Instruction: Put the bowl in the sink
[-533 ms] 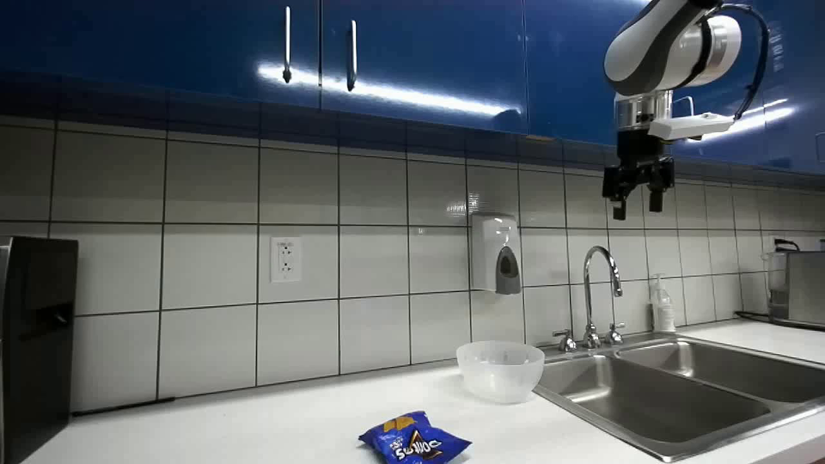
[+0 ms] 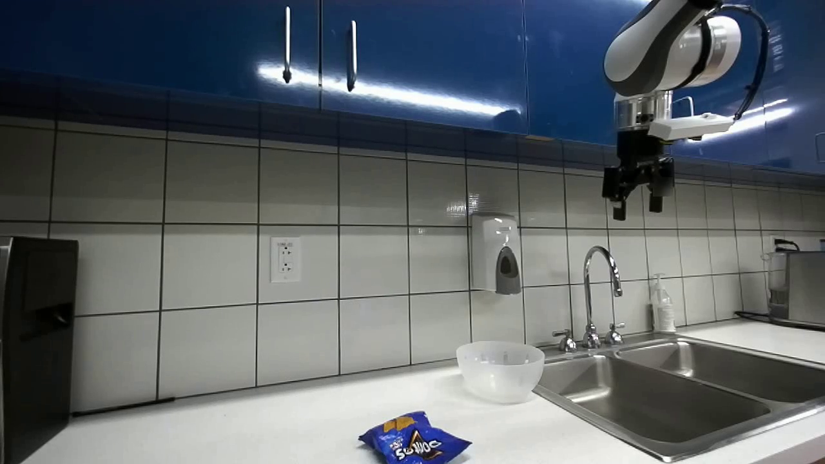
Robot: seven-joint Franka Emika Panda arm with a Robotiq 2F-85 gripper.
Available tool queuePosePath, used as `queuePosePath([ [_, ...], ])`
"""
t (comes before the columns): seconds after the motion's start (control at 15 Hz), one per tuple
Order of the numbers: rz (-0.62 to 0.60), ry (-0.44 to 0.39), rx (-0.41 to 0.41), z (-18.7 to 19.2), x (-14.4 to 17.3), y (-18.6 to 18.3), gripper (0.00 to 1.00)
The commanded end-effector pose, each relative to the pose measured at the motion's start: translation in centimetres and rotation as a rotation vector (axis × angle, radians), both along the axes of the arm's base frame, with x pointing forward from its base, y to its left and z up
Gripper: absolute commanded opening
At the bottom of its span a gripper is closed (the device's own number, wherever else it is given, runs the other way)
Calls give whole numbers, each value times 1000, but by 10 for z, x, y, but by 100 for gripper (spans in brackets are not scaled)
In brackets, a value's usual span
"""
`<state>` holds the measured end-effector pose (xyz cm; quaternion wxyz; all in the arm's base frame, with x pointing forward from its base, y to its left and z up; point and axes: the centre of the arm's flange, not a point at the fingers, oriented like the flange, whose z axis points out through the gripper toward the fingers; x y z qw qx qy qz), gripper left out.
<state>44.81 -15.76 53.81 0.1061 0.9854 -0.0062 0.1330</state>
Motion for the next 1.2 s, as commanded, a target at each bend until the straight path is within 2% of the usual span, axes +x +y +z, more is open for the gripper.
queuePosePath([
  [0.0, 0, 0, 0, 0, 0, 0, 100],
  [0.13, 0, 0, 0, 0, 0, 0, 100],
  [0.27, 13, 10, -22, -18, -2, 10, 100],
  [0.87, 121, 98, -83, -118, -14, 57, 100],
  [1.13, 114, 140, -104, -158, -2, 76, 100],
])
